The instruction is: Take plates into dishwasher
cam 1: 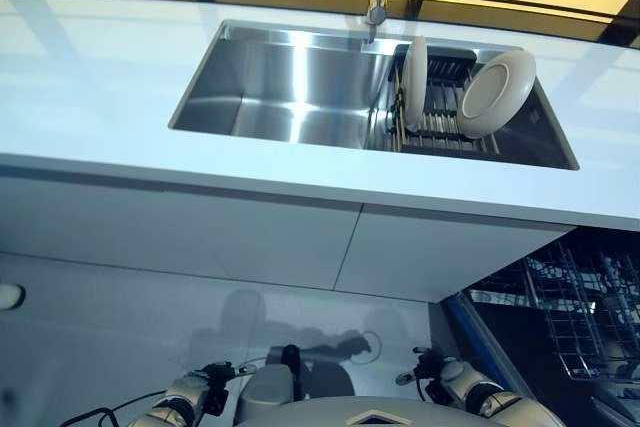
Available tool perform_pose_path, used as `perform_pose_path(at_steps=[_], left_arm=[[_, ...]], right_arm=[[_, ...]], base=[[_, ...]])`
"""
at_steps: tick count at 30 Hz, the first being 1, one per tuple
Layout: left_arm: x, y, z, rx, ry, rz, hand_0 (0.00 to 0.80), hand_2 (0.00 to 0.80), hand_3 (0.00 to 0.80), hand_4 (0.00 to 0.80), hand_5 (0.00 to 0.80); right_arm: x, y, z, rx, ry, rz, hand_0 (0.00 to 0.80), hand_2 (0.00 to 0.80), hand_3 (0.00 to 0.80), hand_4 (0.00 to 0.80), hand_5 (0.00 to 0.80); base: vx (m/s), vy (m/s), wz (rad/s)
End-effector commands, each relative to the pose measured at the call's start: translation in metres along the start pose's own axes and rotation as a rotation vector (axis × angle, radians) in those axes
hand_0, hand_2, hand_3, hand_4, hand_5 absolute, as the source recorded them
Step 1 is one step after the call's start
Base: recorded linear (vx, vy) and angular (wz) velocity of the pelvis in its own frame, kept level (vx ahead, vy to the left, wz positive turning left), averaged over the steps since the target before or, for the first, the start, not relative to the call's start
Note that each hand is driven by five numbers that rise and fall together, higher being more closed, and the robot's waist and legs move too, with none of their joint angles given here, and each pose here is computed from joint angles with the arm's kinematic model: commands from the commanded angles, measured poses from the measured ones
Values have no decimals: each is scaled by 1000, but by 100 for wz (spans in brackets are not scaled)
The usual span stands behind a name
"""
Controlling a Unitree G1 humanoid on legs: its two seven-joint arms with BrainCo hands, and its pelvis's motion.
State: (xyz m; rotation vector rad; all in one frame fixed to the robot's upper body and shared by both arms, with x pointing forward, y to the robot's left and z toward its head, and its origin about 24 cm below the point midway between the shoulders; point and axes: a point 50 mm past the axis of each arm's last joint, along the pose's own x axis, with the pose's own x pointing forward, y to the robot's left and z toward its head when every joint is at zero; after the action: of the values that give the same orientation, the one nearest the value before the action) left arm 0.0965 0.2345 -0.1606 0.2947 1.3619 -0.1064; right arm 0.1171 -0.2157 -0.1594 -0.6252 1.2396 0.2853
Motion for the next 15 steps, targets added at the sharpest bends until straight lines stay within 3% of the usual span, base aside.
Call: perform_pose_path(at_steps=[1,6,11,15], left_arm=[[0,2,10,53,-2,27,0,0,0,0,0],[-1,6,14,3,-4,60,0,0,0,0,0],[0,2,8,-45,12,58,0,0,0,0,0],[0,-2,-4,-48,44,52,0,0,0,0,0]], right_arm=[[-2,-23,5,53,-60,-79,0,0,0,0,0],[-3,-25,5,47,-83,-63,0,0,0,0,0],[-2,-29,7,64,-61,-76,0,0,0,0,0],[-2,-23,7,150,-34,13,0,0,0,0,0]], base=[[323,-129,28],[228,-251,17],[25,-174,47],[53,-72,-8]])
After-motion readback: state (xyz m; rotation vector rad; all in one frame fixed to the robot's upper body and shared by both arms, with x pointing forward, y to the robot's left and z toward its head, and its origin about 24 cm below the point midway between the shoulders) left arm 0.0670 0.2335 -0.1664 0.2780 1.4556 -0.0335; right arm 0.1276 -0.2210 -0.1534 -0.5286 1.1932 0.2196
